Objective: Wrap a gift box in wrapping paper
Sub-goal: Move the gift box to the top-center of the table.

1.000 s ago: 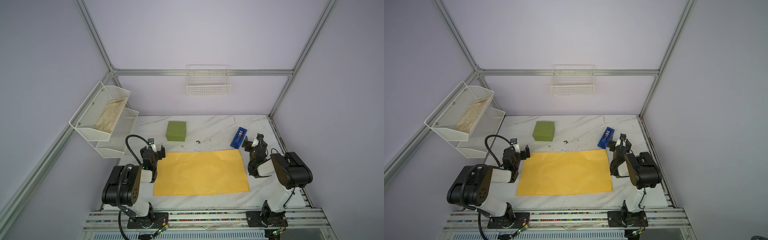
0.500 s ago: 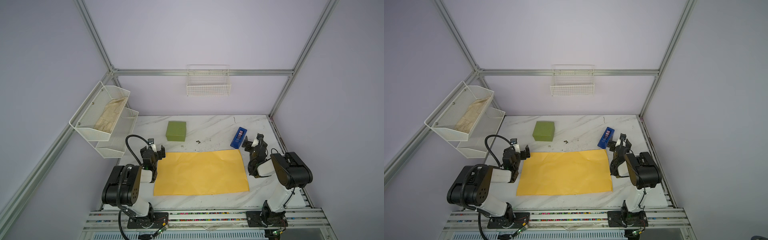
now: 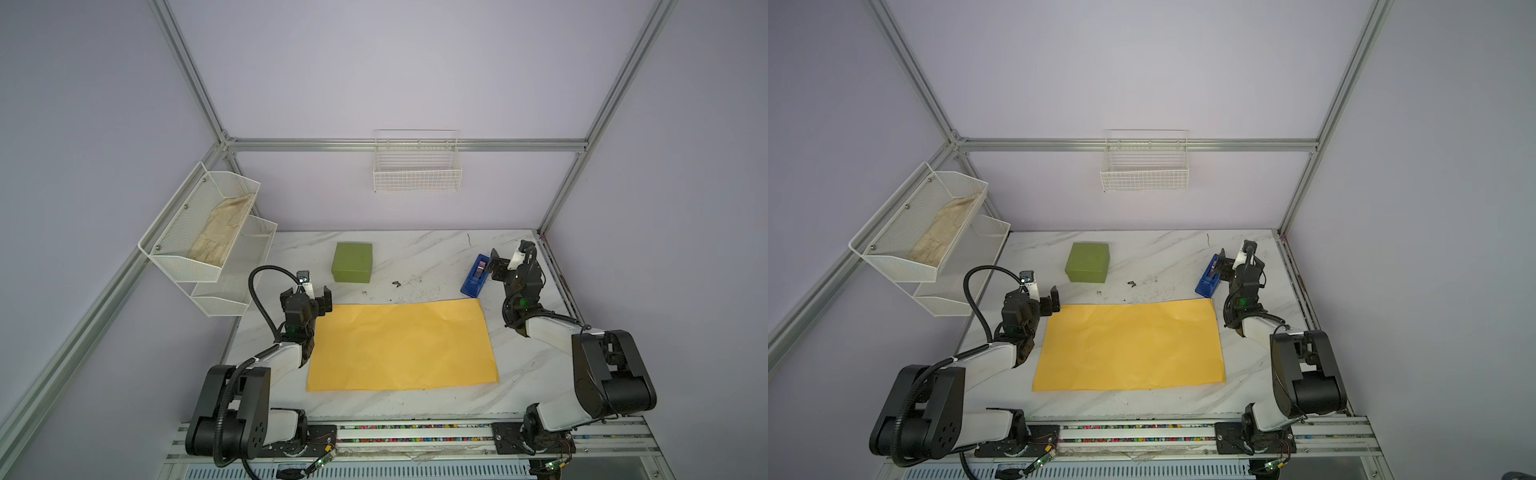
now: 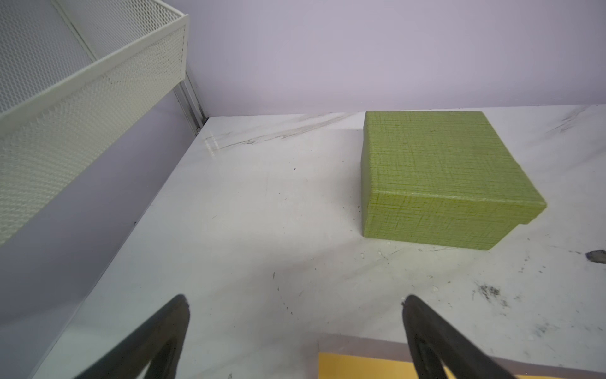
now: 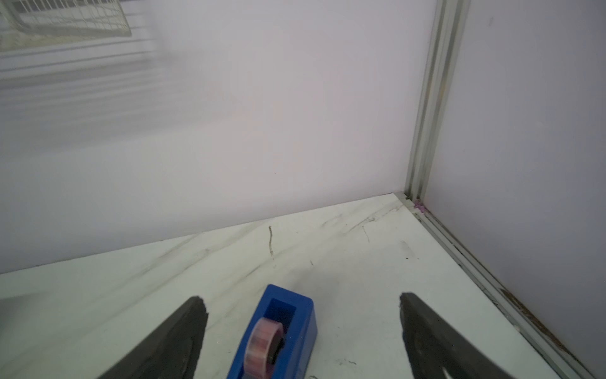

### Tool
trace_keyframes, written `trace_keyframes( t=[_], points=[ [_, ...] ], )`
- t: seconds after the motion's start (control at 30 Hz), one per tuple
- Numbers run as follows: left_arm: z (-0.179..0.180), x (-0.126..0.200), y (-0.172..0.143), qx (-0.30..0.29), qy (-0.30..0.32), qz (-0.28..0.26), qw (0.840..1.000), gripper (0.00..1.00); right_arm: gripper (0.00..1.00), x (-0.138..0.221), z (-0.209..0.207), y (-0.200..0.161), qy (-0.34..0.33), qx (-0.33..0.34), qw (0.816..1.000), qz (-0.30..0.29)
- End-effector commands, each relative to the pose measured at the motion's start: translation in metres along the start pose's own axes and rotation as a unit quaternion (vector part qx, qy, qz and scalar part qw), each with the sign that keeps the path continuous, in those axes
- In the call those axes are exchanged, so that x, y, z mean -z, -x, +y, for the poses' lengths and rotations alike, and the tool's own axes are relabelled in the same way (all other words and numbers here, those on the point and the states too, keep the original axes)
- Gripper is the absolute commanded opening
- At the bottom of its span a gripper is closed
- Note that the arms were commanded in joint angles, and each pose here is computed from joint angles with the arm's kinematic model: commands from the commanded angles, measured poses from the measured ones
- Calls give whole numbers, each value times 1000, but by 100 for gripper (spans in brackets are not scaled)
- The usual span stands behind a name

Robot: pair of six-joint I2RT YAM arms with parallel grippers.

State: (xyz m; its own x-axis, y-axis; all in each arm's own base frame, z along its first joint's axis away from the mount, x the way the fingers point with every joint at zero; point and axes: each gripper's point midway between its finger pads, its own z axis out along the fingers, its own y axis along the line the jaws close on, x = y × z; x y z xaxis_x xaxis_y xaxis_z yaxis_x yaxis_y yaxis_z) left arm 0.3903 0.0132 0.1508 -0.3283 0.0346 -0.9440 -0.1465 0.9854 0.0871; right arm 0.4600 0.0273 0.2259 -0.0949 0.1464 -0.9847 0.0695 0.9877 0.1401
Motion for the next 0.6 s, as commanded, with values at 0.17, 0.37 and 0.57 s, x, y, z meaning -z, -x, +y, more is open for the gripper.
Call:
trace_keyframes(
  t=[0.17, 0.37, 0.57],
  points=[
    [-53, 19, 19, 118, -126, 141, 975, 100, 79, 24, 53, -86, 123, -93, 947, 281],
    [-113, 37, -17, 182, -229, 251, 923, 97, 73, 45, 98, -113, 219, -141, 901, 346],
    [-144, 50, -51, 181, -250, 318, 897, 97, 71, 42, 146, -137, 246, -133, 882, 380]
  ],
)
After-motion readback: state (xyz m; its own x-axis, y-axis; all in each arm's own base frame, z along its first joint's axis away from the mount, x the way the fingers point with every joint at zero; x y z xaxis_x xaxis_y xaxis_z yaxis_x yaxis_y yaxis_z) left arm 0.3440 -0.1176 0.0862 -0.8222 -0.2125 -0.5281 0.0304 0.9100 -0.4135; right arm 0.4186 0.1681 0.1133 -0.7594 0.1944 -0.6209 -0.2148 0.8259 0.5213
